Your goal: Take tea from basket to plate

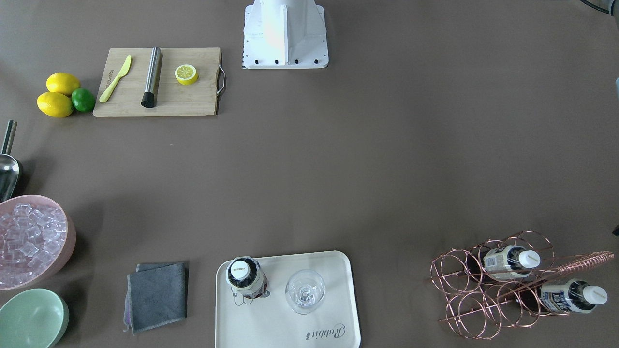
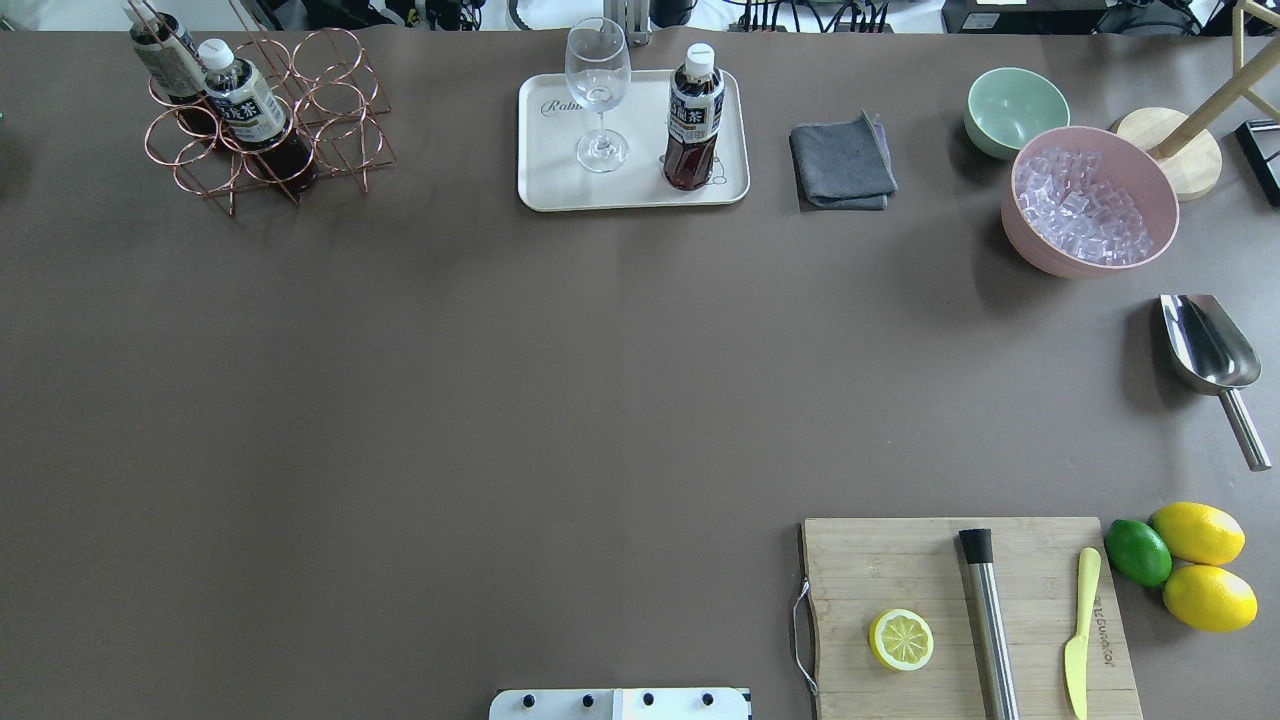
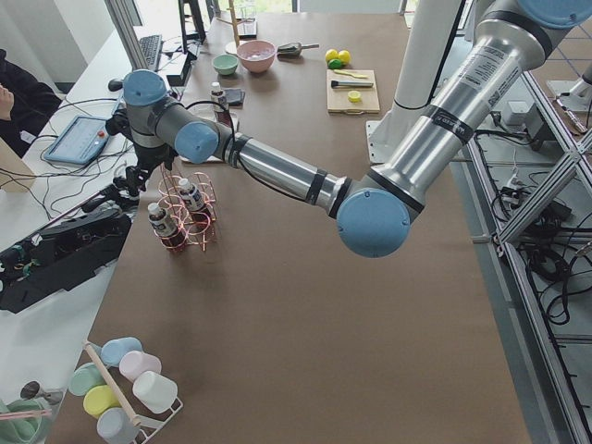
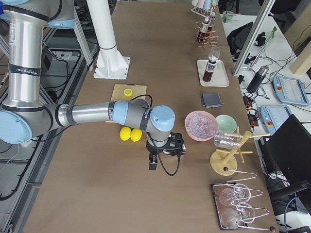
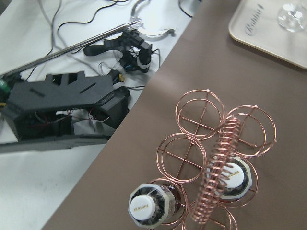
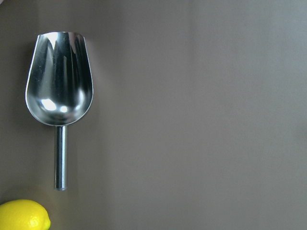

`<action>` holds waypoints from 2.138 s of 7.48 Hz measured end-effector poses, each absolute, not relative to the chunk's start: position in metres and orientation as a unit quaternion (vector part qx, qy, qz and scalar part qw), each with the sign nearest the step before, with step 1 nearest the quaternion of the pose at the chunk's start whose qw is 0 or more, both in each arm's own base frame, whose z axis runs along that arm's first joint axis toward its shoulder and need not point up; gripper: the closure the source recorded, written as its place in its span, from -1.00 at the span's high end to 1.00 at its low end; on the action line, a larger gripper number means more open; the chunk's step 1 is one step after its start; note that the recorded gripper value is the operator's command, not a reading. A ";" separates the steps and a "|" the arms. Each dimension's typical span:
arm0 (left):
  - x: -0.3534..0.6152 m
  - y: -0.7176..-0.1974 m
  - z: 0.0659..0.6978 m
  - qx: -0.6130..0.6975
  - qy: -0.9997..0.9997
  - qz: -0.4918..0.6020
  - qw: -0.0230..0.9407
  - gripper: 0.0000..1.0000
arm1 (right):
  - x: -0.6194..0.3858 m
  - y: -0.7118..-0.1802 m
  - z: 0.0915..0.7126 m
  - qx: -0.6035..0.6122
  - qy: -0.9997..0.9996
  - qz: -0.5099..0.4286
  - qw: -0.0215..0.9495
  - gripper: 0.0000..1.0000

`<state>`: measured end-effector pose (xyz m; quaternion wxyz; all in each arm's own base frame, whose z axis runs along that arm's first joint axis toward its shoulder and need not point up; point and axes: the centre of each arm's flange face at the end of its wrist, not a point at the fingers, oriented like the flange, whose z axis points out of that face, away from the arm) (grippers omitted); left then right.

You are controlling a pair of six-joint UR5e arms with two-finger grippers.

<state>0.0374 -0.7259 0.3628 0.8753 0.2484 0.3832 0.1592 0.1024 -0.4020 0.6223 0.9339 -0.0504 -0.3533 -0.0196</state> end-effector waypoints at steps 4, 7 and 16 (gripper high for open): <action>0.022 -0.695 0.452 0.151 0.404 0.022 0.902 0.95 | 0.102 -0.402 0.622 -0.050 -0.356 -0.019 0.933 1.00; -0.003 -0.625 0.537 0.116 0.396 0.010 0.911 0.95 | 0.102 -0.402 0.623 -0.050 -0.356 -0.019 0.933 1.00; -0.025 -0.466 0.606 0.073 0.384 0.006 0.920 0.95 | 0.103 -0.423 0.621 -0.002 -0.358 -0.037 0.933 1.00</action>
